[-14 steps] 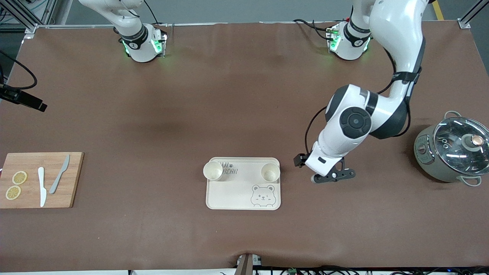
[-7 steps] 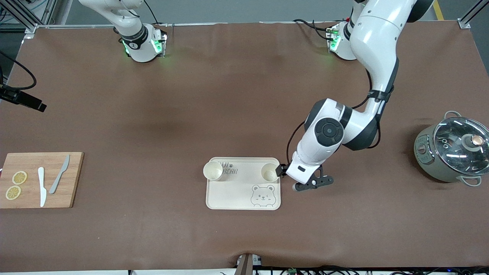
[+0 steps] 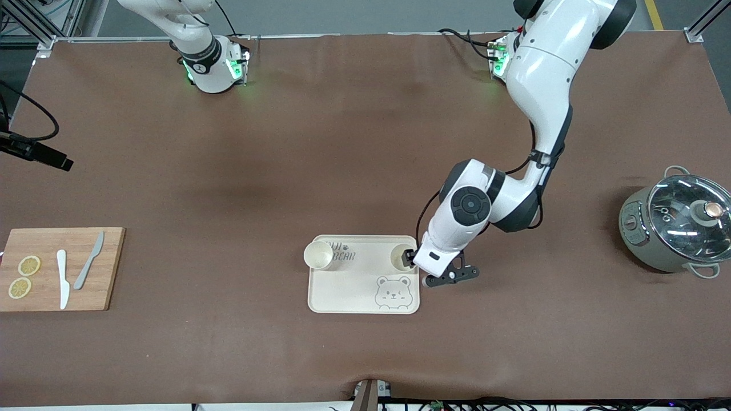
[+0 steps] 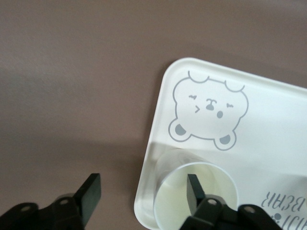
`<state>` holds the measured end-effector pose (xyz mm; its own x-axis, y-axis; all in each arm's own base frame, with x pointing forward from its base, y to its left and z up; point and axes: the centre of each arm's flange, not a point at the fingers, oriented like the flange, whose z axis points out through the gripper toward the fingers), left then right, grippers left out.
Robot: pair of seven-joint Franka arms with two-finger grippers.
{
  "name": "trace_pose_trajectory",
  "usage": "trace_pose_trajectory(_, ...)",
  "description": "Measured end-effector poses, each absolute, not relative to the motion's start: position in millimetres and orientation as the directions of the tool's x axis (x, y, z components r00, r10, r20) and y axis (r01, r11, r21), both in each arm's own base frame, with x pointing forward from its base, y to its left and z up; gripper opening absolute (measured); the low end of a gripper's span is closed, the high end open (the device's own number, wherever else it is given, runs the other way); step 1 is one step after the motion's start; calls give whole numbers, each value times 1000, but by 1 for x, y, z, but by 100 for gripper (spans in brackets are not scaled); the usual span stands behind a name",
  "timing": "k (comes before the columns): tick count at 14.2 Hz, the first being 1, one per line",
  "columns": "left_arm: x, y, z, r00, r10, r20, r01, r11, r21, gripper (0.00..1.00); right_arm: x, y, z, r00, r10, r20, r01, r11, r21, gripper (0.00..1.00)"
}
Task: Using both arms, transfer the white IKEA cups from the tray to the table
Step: 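Lower the left gripper around the white cup and close it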
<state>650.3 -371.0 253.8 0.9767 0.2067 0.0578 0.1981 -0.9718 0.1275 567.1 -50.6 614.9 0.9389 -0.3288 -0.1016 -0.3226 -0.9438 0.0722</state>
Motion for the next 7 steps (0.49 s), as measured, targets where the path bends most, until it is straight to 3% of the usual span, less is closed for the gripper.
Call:
trace_pose_trajectory(4,641,-385,243,982,184,47,177,-977,120,76,568,-48,615,941,-325,-100,-319,-945,71,100)
trace_pose_trajectory(7,635,-391,229,984,173,33,169,-980,109,62,569,-48,612,940,-324,-105,-317,-945,73,100)
